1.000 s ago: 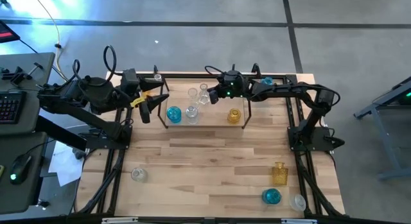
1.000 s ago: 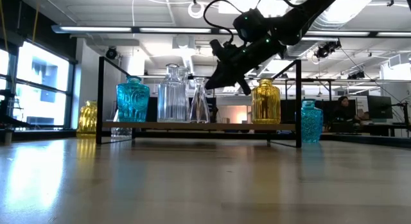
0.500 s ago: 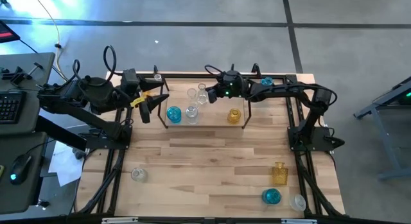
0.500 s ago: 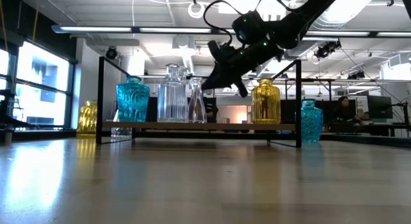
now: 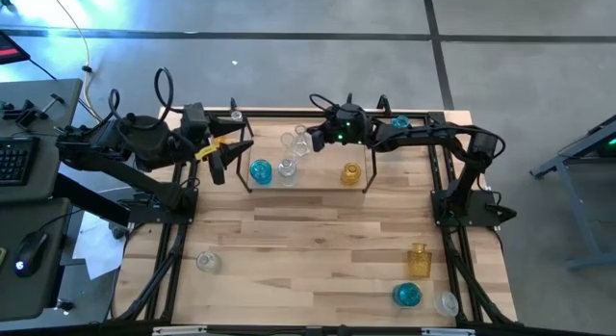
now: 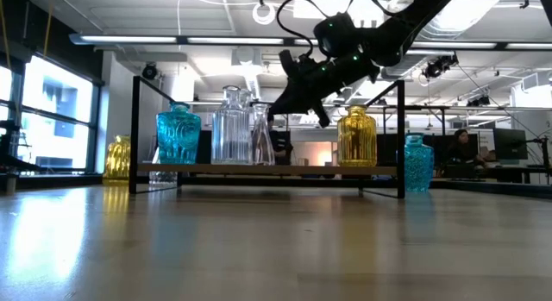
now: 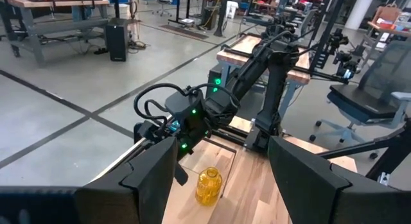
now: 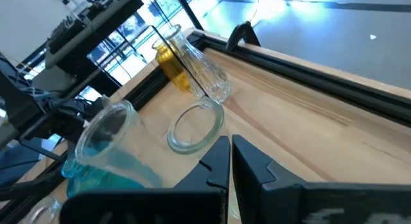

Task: Sort vases onto shelf
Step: Put the transparent vase on the shelf aligned with the other transparent vases, then put the yellow vase on the shelf aligned with the other yellow vase

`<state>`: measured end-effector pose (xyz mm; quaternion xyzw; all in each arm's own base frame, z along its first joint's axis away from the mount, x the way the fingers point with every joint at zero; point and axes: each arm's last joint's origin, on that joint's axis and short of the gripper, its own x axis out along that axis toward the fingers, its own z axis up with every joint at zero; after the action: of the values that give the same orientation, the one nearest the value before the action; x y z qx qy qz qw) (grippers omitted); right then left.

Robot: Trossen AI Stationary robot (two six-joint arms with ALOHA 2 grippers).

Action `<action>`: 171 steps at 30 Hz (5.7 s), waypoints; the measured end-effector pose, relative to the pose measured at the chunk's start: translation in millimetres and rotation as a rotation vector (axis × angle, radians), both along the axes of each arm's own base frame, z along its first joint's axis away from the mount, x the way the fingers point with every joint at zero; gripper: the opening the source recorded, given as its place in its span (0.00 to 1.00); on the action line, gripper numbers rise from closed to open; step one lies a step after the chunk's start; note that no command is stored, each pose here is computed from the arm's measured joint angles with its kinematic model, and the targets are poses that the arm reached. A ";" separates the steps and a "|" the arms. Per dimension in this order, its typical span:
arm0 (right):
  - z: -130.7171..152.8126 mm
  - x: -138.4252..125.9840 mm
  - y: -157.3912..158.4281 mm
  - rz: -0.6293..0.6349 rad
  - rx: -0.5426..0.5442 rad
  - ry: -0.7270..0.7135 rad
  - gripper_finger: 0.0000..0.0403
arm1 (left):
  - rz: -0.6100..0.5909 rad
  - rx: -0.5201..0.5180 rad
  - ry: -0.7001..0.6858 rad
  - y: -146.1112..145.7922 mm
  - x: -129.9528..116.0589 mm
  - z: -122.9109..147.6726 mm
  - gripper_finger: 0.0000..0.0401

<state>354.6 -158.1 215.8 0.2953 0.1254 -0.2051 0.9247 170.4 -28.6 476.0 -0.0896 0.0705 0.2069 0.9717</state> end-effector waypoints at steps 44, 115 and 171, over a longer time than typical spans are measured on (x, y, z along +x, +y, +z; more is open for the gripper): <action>6.4 9.5 -4.1 0.013 -0.010 0.040 0.00 | -0.025 -0.003 0.005 -1.4 2.7 -0.7 0.59; 97.6 -23.0 -23.3 -0.001 -0.255 0.284 0.00 | -0.031 0.017 -0.022 -1.9 4.3 2.8 0.59; 200.1 -178.2 119.5 0.227 -0.428 0.406 0.00 | 0.525 -0.529 0.847 205.0 -63.4 -46.8 0.59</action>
<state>176.4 -38.6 415.9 0.0313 0.2935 -0.1768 0.9389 107.0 176.4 429.2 -0.2538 0.4790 0.4350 0.7190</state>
